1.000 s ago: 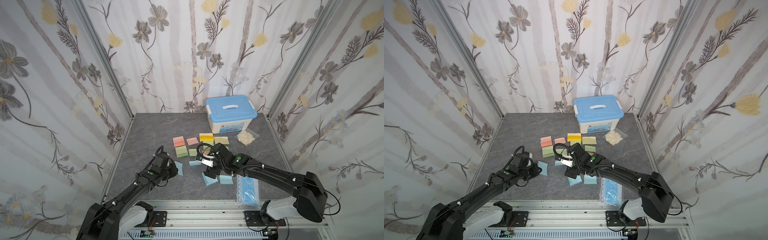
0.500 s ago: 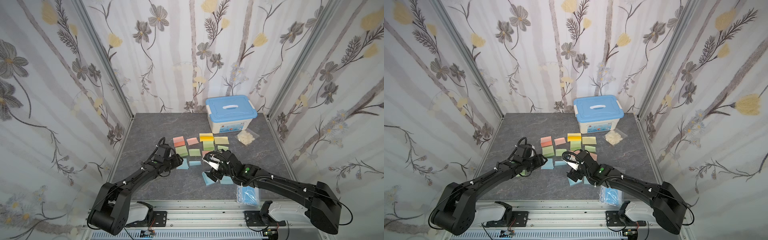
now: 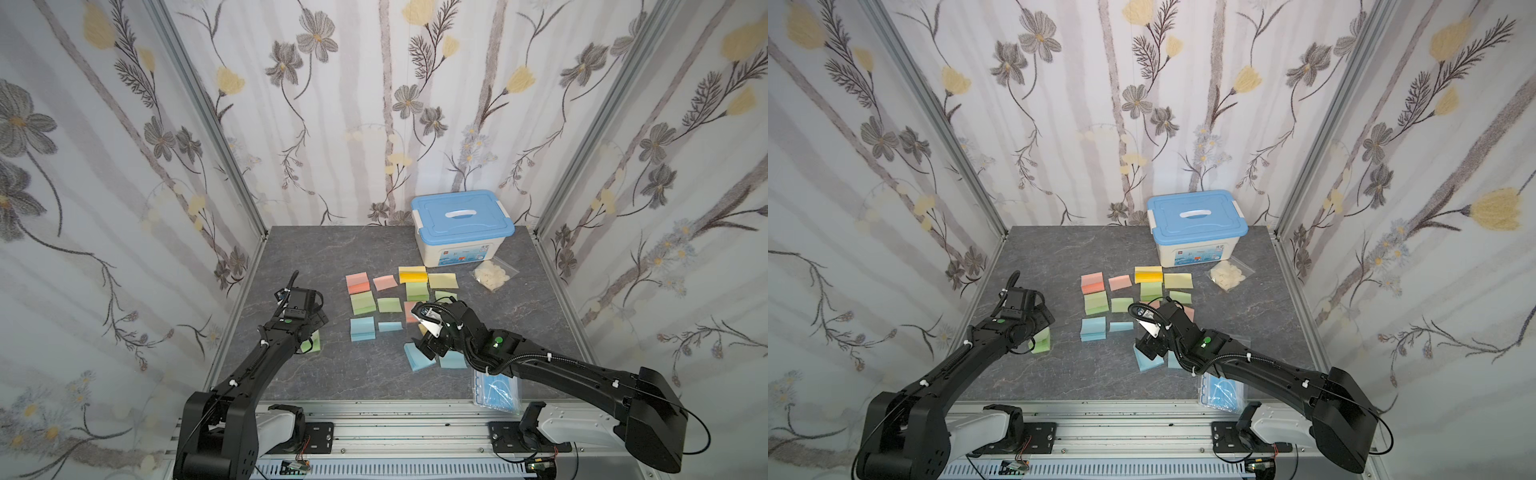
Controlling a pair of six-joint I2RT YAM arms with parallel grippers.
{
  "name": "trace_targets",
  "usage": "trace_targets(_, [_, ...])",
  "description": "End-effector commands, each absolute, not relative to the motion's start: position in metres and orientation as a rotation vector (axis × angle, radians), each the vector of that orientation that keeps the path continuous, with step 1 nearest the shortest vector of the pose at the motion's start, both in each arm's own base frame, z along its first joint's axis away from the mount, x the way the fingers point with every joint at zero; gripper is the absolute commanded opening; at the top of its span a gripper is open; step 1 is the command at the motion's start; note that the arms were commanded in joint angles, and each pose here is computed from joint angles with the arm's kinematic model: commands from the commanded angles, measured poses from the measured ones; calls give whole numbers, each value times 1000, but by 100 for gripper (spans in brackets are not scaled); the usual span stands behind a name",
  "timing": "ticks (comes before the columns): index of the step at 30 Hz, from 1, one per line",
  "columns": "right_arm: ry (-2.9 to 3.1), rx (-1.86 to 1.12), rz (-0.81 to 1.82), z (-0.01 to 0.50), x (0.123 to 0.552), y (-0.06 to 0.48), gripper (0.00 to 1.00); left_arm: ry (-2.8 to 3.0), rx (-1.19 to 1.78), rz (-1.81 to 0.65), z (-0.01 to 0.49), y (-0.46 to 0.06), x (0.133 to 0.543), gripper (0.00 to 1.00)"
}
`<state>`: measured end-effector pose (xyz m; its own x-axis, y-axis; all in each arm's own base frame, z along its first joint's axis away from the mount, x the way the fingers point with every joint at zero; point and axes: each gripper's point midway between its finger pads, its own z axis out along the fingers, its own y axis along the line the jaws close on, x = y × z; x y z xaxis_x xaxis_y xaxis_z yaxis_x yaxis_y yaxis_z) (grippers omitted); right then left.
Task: Tear off pages from different memo pads
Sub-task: Move the memo pad to the center of the board.
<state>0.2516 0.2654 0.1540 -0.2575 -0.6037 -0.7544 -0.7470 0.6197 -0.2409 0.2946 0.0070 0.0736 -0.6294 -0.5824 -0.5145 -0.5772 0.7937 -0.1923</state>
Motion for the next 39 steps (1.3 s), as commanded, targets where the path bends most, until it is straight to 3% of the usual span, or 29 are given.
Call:
trace_targets(1, [1941, -1033, 258, 162, 253, 273, 100, 2424, -887, 4, 62, 18, 306, 90])
trace_targets(6, [1938, -1040, 262, 164, 250, 272, 100, 2544, -858, -46, 31, 5, 309, 80])
trace_targets(11, [1934, -1044, 259, 165, 250, 271, 100, 2594, -849, -96, 11, -5, 300, 79])
trace_targets(16, [1935, -1051, 260, 164, 249, 272, 100, 2656, -802, -55, 7, -8, 287, 69])
trace_targets(24, [1932, -1057, 275, 166, 248, 273, 100, 2711, -757, -1, 7, -15, 274, 66])
trace_targets(30, [1922, -1050, 275, 172, 246, 270, 100, 2768, -713, -45, 7, -35, 268, 45])
trace_targets(39, [1900, -1031, 260, 181, 242, 260, 100, 2782, -687, -93, 14, -49, 245, 45])
